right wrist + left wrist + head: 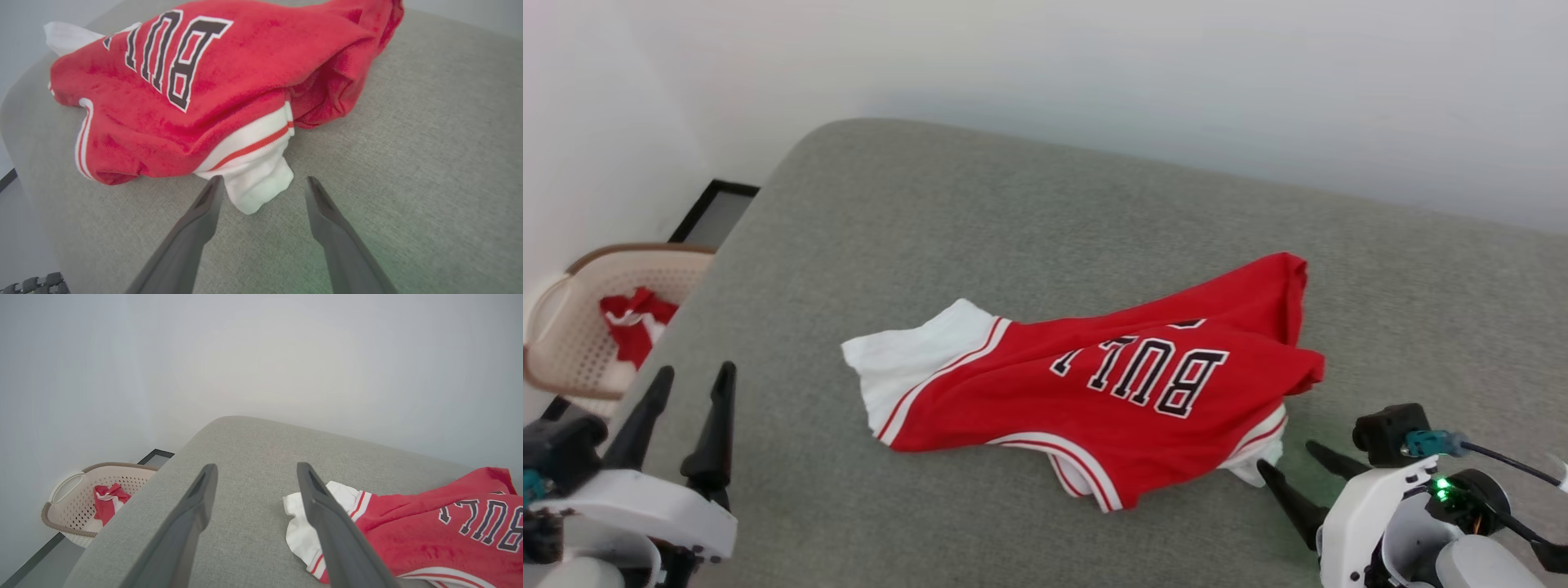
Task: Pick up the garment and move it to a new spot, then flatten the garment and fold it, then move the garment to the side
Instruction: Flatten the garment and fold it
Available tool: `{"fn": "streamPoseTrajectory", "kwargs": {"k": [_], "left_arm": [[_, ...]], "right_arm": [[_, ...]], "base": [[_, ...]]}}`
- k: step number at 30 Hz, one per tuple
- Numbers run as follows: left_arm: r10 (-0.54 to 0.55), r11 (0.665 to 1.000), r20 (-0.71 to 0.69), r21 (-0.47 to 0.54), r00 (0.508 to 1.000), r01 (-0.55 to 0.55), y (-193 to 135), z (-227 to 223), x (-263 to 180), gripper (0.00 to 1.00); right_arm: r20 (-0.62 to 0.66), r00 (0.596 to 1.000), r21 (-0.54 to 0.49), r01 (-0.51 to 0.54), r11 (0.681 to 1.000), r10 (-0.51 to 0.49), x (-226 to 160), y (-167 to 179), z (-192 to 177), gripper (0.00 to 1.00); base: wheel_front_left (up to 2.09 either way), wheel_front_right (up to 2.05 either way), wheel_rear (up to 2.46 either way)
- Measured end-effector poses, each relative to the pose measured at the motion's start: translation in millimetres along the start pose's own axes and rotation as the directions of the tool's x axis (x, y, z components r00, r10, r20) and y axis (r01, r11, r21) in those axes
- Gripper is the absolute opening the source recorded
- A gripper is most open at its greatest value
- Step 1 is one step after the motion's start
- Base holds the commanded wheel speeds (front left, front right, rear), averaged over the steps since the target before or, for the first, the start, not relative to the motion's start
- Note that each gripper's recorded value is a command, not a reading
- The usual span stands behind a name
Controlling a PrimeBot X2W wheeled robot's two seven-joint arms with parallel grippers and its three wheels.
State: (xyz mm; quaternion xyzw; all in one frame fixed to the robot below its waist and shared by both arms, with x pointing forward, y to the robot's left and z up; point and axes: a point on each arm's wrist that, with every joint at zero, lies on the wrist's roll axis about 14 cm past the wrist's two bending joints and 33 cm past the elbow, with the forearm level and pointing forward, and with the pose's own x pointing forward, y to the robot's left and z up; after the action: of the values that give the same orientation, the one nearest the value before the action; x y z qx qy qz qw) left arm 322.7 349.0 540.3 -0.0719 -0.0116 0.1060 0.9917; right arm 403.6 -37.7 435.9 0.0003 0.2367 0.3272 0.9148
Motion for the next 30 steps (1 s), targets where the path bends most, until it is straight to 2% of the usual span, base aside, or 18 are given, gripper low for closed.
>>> {"fn": "streamPoseTrajectory", "kwargs": {"k": [9, 11, 20, 30], "left_arm": [[0.064, 0.998, 0.032, -0.011, 0.997, -0.064, 14, -3, -19, 1.00], [0.078, 0.997, 0.065, -0.019, 0.995, -0.077, 17, 5, -20, 1.00], [0.093, 0.996, 0.121, -0.031, 0.988, -0.090, 20, 11, -28, 1.00], [0.049, 0.999, 0.142, -0.016, 0.989, -0.047, 9, 13, -21, 1.00]], "right_arm": [[-0.233, 0.972, -0.052, -0.029, 0.998, 0.016, 24, 1, -33, 1.00], [-0.249, 0.968, -0.076, -0.027, 0.997, 0.007, 28, -1, -34, 0.00], [-0.250, 0.968, -0.081, 0.011, 0.997, -0.031, 25, -13, -27, 0.00], [-0.211, 0.961, -0.085, 0.163, 0.983, -0.177, -18, -72, -1, 0.00]], "base": [[0.00, 0.00, 0.00], [0.00, 0.00, 0.00], [0.00, 0.00, 0.00], [0.00, 0.00, 0.00]]}}
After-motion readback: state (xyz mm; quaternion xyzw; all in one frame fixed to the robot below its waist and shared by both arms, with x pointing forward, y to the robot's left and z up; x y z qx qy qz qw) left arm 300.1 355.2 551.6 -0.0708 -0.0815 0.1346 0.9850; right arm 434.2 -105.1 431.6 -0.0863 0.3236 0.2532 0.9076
